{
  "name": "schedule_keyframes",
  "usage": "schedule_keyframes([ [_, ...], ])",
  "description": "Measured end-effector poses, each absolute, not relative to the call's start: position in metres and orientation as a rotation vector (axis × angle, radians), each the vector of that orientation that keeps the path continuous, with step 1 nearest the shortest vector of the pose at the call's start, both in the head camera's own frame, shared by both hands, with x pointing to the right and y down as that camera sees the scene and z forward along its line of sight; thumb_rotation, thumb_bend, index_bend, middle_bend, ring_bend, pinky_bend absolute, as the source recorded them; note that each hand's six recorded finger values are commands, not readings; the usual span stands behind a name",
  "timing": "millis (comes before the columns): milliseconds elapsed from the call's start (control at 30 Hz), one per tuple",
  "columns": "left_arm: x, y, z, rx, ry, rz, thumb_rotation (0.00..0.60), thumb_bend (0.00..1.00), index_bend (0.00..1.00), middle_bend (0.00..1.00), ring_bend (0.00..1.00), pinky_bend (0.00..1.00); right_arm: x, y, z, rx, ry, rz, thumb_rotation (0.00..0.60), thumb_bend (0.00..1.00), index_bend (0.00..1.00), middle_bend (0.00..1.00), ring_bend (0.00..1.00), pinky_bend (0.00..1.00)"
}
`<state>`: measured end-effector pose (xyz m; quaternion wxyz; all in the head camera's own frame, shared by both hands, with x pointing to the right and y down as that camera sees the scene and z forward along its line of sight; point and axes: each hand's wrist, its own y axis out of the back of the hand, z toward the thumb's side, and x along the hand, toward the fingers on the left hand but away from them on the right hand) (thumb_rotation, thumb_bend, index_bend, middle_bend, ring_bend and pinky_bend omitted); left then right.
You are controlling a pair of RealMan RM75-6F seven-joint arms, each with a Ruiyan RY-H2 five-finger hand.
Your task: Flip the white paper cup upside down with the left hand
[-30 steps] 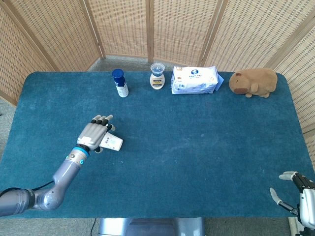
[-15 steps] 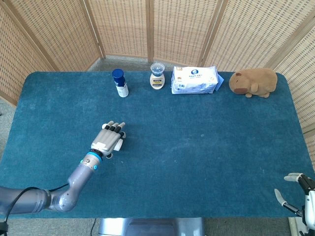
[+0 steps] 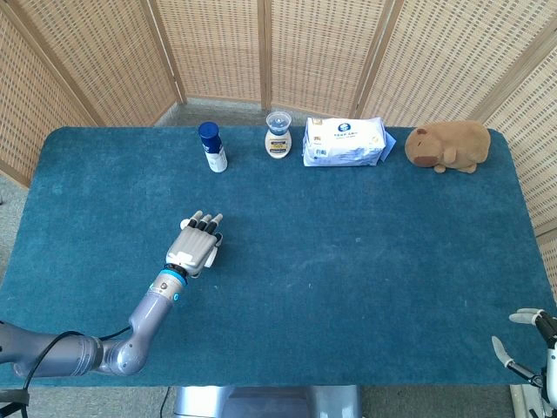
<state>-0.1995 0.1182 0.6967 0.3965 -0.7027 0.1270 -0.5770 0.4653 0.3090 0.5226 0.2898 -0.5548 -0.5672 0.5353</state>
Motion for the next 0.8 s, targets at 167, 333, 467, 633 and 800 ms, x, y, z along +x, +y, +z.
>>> schedule_keyframes([
  [167, -0.201, 0.119, 0.699, -1.751, 0.305, -1.466, 0.6, 0.23, 0.49, 0.04, 0.0, 0.05, 0.466, 0.309, 0.522, -1.474, -1.517, 1.428, 0.423, 0.32, 0.42, 0.37, 0.36, 0.37],
  [333, -0.204, 0.118, 0.7, -1.727, 0.311, -1.479, 0.6, 0.23, 0.5, 0.04, 0.0, 0.05, 0.466, 0.31, 0.521, -1.473, -1.518, 1.428, 0.422, 0.32, 0.42, 0.37, 0.36, 0.37],
  [467, -0.207, 0.116, 0.702, -1.702, 0.304, -1.489, 0.6, 0.23, 0.5, 0.04, 0.0, 0.05, 0.466, 0.31, 0.521, -1.474, -1.519, 1.426, 0.421, 0.32, 0.42, 0.37, 0.36, 0.37],
  [633, -0.208, 0.115, 0.7, -1.722, 0.336, -1.494, 0.6, 0.23, 0.5, 0.04, 0.0, 0.05, 0.465, 0.31, 0.52, -1.473, -1.52, 1.423, 0.425, 0.32, 0.42, 0.37, 0.36, 0.37],
  [800, -0.207, 0.108, 0.691, -1.825, 0.452, -1.499, 0.6, 0.23, 0.5, 0.04, 0.0, 0.05, 0.464, 0.309, 0.521, -1.479, -1.522, 1.417, 0.425, 0.32, 0.42, 0.37, 0.36, 0.37],
])
